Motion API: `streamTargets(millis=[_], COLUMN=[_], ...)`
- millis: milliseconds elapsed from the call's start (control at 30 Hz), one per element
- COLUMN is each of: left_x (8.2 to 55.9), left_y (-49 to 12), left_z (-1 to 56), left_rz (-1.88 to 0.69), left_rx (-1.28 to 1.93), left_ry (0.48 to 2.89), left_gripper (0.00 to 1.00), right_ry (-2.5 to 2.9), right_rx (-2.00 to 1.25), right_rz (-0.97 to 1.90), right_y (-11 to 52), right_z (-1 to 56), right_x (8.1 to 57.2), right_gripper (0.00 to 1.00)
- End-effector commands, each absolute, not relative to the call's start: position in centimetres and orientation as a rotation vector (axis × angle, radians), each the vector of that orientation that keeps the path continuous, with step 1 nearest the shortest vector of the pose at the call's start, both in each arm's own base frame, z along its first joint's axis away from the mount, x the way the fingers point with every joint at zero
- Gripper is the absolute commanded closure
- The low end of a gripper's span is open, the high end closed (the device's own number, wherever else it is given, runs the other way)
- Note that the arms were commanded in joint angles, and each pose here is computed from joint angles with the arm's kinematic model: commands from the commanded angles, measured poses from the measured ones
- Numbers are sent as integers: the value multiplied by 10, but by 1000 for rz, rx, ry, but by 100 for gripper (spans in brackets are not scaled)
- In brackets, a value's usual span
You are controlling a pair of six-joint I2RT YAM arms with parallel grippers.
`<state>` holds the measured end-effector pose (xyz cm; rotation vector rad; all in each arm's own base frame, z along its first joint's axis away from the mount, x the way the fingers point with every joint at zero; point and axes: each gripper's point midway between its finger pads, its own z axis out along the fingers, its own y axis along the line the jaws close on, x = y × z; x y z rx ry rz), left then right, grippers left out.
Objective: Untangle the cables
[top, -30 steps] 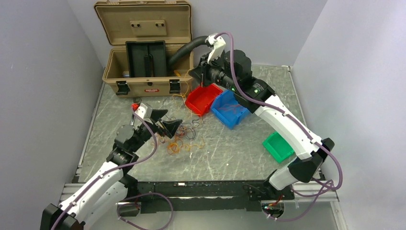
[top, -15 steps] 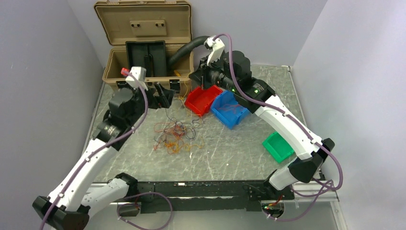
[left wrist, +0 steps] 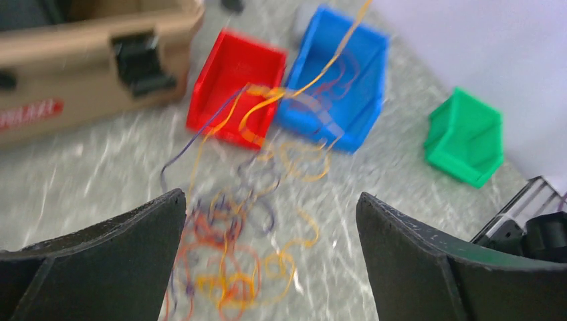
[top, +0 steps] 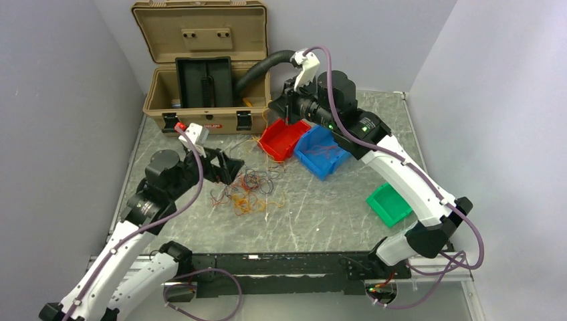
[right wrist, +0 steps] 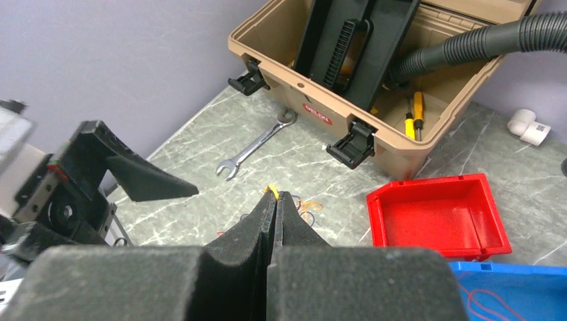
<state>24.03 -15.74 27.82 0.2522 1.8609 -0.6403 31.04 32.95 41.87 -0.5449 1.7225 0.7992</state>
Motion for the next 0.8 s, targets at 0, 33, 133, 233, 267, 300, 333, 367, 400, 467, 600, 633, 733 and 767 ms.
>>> streamTargets(millis=[0,33,133,233,267,300,333,367,400,467,600,633,733,767], left_x=[252,257,271,285,289,293,299,304,308,314,314,316,321,320], left_y=[-196,-202,-218,-238,-244,-250,-254,-258,-261,-267,-276,-273,-253,-246], left_z=[352,353,364,371,372,373,372,372,372,372,377,377,377,378], left_rz=[-763,-771,-794,-832,-841,-845,-846,-850,-854,-872,-917,-909,-902,-934], left_rx=[472,491,533,583,596,605,604,606,608,611,643,612,484,452], left_ry=[1421,1408,1386,1389,1394,1401,1417,1432,1443,1462,1458,1474,1525,1535], left_gripper=[1,1,5,8,9,10,13,18,23,32,95,100,100,100], right_ry=[1651,1650,1651,1648,1648,1647,1645,1644,1642,1640,1655,1665,1697,1721], right_rx=[-555,-555,-556,-563,-565,-566,-567,-568,-570,-576,-594,-599,-588,-567], right_rz=[840,843,848,865,870,875,879,883,890,901,909,901,834,798], right_y=[327,327,327,329,330,331,331,332,333,334,337,336,330,325], right_z=[449,450,453,455,455,456,458,458,460,460,452,446,416,402], right_x=[298,298,297,295,295,294,294,294,293,292,291,291,299,303], right_gripper=[100,100,100,100,100,100,100,100,100,100,92,71,27,25])
